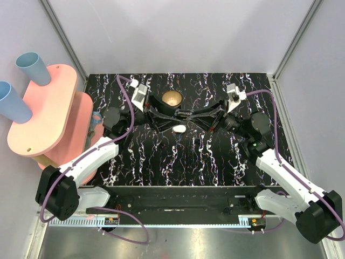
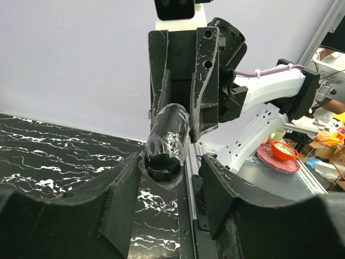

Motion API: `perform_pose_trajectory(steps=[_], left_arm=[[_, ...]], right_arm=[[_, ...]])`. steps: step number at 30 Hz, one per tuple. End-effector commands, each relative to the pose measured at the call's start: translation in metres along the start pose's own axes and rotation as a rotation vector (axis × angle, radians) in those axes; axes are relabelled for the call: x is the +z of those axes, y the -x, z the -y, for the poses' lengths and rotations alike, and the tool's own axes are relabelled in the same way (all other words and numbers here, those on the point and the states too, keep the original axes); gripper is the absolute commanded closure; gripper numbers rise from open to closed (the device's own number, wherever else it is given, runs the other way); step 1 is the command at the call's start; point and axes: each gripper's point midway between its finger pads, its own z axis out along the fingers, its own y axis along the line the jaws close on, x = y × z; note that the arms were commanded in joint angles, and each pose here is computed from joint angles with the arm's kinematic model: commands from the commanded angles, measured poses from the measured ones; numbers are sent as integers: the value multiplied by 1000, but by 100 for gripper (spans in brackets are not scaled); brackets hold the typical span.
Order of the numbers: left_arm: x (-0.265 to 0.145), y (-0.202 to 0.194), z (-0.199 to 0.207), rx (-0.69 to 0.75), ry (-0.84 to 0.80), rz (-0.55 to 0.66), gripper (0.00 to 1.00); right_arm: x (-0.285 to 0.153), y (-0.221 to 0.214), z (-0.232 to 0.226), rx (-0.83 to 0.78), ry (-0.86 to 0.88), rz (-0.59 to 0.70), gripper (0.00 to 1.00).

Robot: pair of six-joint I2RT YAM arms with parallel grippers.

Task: Insert the wireless bluetooth earbuds into the charging case
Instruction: Pass from the right arm to the left

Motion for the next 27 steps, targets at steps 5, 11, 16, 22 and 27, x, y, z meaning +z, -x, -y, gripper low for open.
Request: perform_pose_trajectory(steps=[5,11,16,22,27], left_arm=[[10,21,2,72,-4,55,55],[13,25,3,75,-8,65,62],[15,23,3,73,-14,54,73],[17,21,5,75,-29,40,96],[16,16,1,78,-6,16,100]], right_arm=[[1,7,-11,-22,51,17,100],[2,3,-10,-15,51,4,100],[2,3,-9,-11,49,4,99],[2,1,-6,7,31,2,82],[2,5,6,43,-55,25,42]])
